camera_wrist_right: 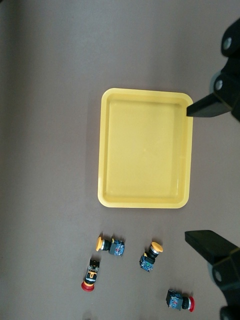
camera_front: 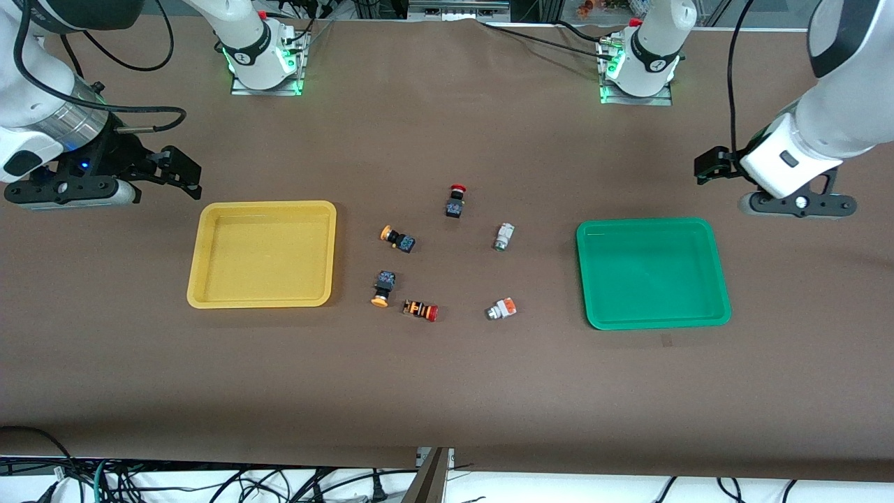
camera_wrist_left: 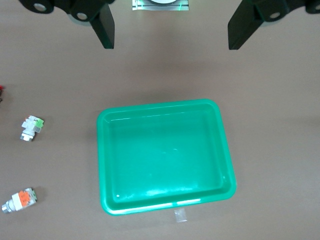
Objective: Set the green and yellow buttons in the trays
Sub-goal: 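Move the left gripper over the green tray toward the white buttons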
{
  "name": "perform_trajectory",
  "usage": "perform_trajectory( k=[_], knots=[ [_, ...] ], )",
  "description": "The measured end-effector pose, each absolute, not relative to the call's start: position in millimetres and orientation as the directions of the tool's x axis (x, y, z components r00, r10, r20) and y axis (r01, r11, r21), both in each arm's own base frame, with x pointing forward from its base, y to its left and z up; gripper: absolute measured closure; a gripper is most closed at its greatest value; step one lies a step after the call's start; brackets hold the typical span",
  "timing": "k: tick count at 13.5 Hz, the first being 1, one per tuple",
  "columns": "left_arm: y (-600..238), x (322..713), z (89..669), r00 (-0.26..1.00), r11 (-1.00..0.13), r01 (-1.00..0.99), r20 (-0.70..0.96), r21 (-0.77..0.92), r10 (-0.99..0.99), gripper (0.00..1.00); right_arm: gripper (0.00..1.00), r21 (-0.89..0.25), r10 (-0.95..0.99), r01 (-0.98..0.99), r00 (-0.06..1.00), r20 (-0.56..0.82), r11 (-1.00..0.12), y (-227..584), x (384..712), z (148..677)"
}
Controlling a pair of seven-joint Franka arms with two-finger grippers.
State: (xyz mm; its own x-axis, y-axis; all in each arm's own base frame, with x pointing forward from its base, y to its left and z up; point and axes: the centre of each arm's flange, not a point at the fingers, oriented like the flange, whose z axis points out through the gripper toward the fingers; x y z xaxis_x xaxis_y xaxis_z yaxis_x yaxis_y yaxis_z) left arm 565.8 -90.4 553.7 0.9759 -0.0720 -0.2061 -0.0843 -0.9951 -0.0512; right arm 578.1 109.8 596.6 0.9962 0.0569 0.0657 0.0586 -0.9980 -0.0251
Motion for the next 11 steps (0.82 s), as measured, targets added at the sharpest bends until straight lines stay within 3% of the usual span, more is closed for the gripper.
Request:
perform_trajectory(
  k=[4,11],
  knots=[
    [-146,577,499,0.948,-0.986,-0.164,-0.276,-0.004,-0.156,0.00,0.00,-0.025,0.057,0.059,0.996,0.064,-0.998,110,578,596],
    [-233,603,397,0.936,-0.964,-0.260,-0.232,0.047,-0.264,0.00,0.00,-0.025,0.057,0.059,0.996,0.063,-0.998,110,578,596]
  ],
)
